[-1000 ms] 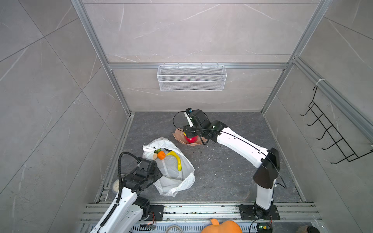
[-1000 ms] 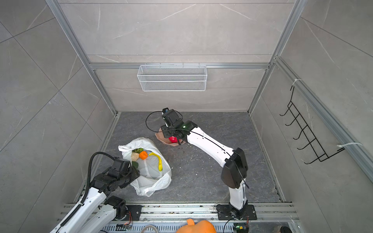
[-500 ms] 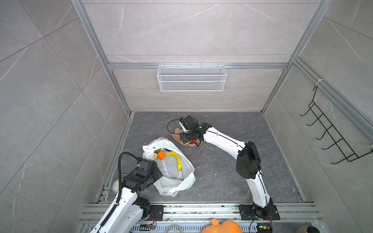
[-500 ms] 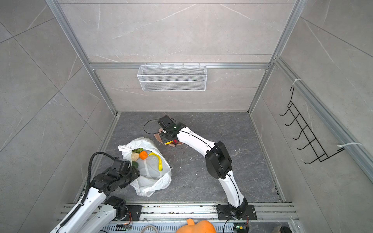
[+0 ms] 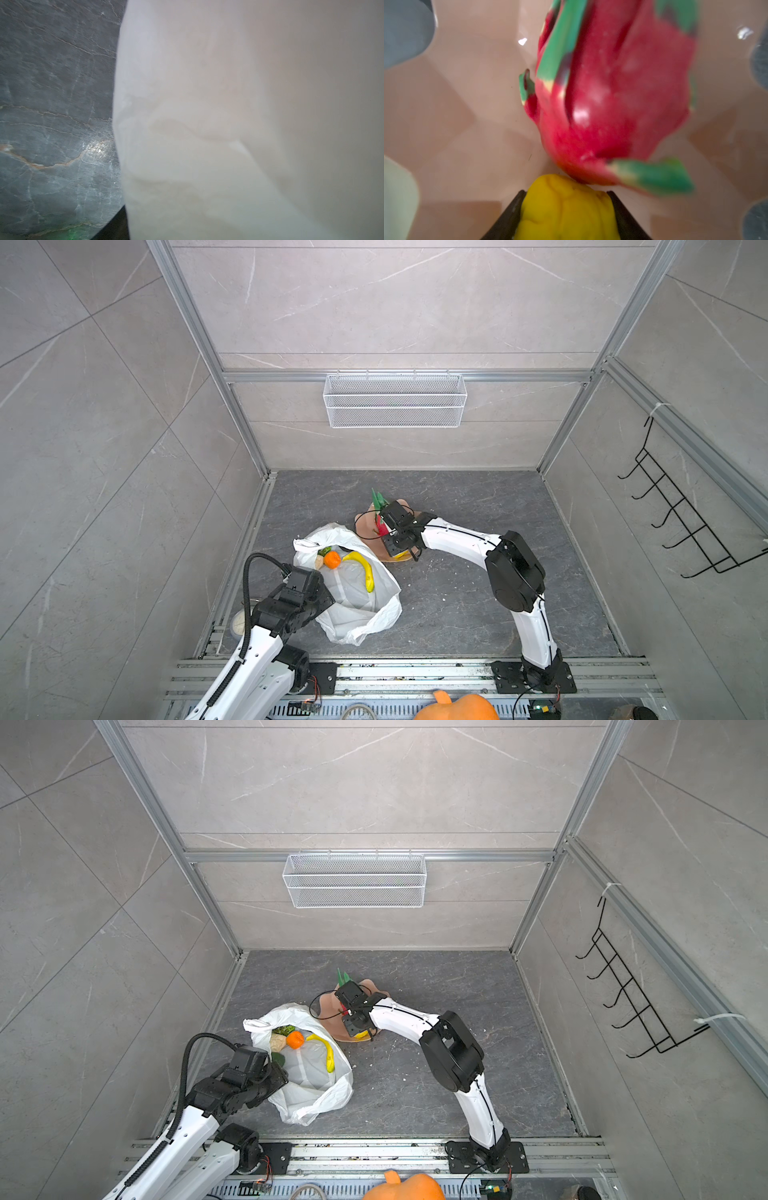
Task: Take fruits out of the plastic bag
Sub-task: Place the fruit on the plate, then pick up the fruit from the plastic bag.
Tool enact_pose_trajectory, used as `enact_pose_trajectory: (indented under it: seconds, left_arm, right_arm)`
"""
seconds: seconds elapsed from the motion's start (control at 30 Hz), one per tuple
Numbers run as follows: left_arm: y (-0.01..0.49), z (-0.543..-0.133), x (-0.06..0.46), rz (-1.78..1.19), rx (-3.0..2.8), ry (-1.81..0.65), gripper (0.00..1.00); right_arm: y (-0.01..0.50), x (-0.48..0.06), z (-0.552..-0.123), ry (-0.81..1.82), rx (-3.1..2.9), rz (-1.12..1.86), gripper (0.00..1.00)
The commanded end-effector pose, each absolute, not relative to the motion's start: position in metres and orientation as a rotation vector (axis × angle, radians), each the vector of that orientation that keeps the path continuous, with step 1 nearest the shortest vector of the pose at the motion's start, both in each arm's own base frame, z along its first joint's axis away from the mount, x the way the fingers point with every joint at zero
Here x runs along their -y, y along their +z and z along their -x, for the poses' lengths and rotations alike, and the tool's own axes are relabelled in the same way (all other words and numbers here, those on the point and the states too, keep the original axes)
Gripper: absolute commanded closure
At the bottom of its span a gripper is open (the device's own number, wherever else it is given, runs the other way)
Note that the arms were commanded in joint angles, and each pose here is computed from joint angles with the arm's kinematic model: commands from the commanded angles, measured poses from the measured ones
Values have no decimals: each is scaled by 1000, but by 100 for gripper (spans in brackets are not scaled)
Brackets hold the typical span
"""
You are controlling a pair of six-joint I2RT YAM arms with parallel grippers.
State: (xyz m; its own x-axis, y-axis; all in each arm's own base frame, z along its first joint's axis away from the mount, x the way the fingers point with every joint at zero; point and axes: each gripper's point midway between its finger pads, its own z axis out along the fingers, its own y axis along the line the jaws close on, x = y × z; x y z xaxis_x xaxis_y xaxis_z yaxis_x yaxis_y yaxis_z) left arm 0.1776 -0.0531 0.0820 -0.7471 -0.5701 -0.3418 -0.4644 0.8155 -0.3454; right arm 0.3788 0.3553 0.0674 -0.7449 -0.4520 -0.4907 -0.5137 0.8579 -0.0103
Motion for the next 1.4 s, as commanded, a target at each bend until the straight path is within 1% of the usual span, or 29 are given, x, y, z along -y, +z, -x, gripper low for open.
enact_pose_trajectory:
  seconds: [0.0, 0.07, 0.23, 0.47, 0.67, 0.77, 0.9, 1.0, 1.07, 1.13, 1.2, 1.27, 1.37]
  left_arm:
    - [85, -180, 49, 777, -2551, -305, 37]
    - [86, -180, 49, 776, -2550, -305, 37]
    - [86, -180, 49, 778, -2548, -306, 37]
    - [86, -180, 49, 777, -2549, -303, 37]
    - [86, -180, 49, 778, -2547, -303, 37]
    - [86, -180, 49, 778, -2547, -304, 37]
    - [87, -180, 49, 779, -2544, -307, 37]
    - [88, -180, 48, 781, -2539, -307, 37]
    - [89, -180, 47, 785, -2530, -307, 37]
    - [90, -180, 47, 788, -2525, -309, 37]
    - [90, -180, 46, 791, -2519, -306, 37]
    - [91, -180, 46, 793, -2515, -306, 37]
    - [89, -180, 45, 794, -2518, -301, 37]
  right_arm:
    - [81, -353, -378, 182, -2520, 664, 44]
    - [84, -354, -378, 187, -2514, 665, 38]
    - [85, -353, -380, 174, -2517, 660, 34]
    - [104, -352, -377, 197, -2498, 644, 25]
    - [138, -346, -369, 238, -2454, 625, 22]
    - [169, -341, -360, 255, -2406, 621, 23]
    - [223, -347, -323, 327, -2303, 671, 25]
    - [263, -367, -276, 416, -2198, 768, 29]
    - [277, -383, -244, 490, -2153, 844, 34]
    - [280, -400, -214, 567, -2128, 916, 38]
    - [273, -418, -192, 632, -2132, 980, 40]
    - [261, -435, -176, 673, -2147, 1034, 43]
    - [242, -457, -159, 681, -2163, 1108, 45]
